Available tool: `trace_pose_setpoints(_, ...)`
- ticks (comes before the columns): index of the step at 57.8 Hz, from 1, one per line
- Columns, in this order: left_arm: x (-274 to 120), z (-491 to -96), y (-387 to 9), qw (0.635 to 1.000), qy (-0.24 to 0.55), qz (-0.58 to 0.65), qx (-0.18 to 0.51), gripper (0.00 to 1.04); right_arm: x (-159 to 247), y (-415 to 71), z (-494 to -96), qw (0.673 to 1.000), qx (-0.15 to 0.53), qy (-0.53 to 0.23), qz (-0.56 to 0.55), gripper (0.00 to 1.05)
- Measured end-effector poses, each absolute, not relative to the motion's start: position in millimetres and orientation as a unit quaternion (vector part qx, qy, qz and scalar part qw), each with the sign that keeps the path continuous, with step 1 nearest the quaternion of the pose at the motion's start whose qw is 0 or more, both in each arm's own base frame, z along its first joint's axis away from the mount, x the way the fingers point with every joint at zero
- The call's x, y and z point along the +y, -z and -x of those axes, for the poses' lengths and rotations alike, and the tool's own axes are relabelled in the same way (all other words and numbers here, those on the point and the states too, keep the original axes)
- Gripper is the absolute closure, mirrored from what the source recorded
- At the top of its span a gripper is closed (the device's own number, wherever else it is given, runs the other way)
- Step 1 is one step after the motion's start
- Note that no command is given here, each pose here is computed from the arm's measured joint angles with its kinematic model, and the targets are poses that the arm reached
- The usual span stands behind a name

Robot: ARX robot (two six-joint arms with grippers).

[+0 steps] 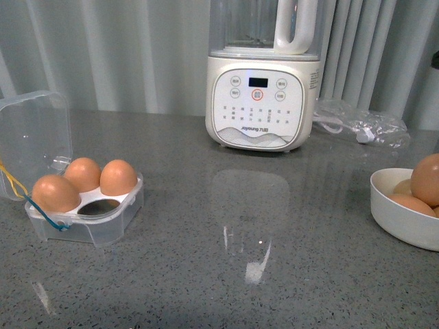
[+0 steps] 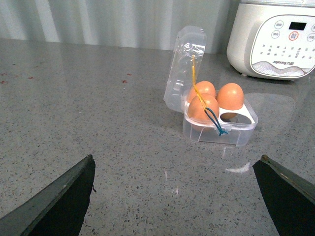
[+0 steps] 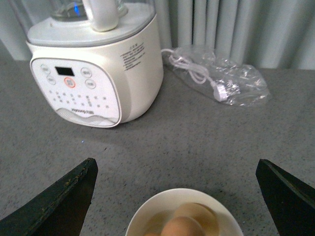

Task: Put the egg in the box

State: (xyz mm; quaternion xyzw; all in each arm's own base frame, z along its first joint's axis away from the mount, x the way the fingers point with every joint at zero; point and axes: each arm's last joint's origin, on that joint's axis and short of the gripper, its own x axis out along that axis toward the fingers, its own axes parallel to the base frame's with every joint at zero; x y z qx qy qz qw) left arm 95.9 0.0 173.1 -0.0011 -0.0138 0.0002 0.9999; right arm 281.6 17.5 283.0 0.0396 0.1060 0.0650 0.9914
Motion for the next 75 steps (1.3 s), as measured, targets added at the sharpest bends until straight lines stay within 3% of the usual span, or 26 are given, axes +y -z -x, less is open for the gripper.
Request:
trace_pose_setpoints(22, 0, -96, -173, 1.0, 0.0, 0.001, -0.014, 0.07, 21, -264, -277, 0.982, 0.165, -0.092, 0.026, 0.07)
trace_pose_setpoints(75, 0, -96, -173, 1.0, 0.0, 0.001, -0.014, 0.07, -1, -216, -303, 0.972, 0.213, -0.097, -0.008, 0.07)
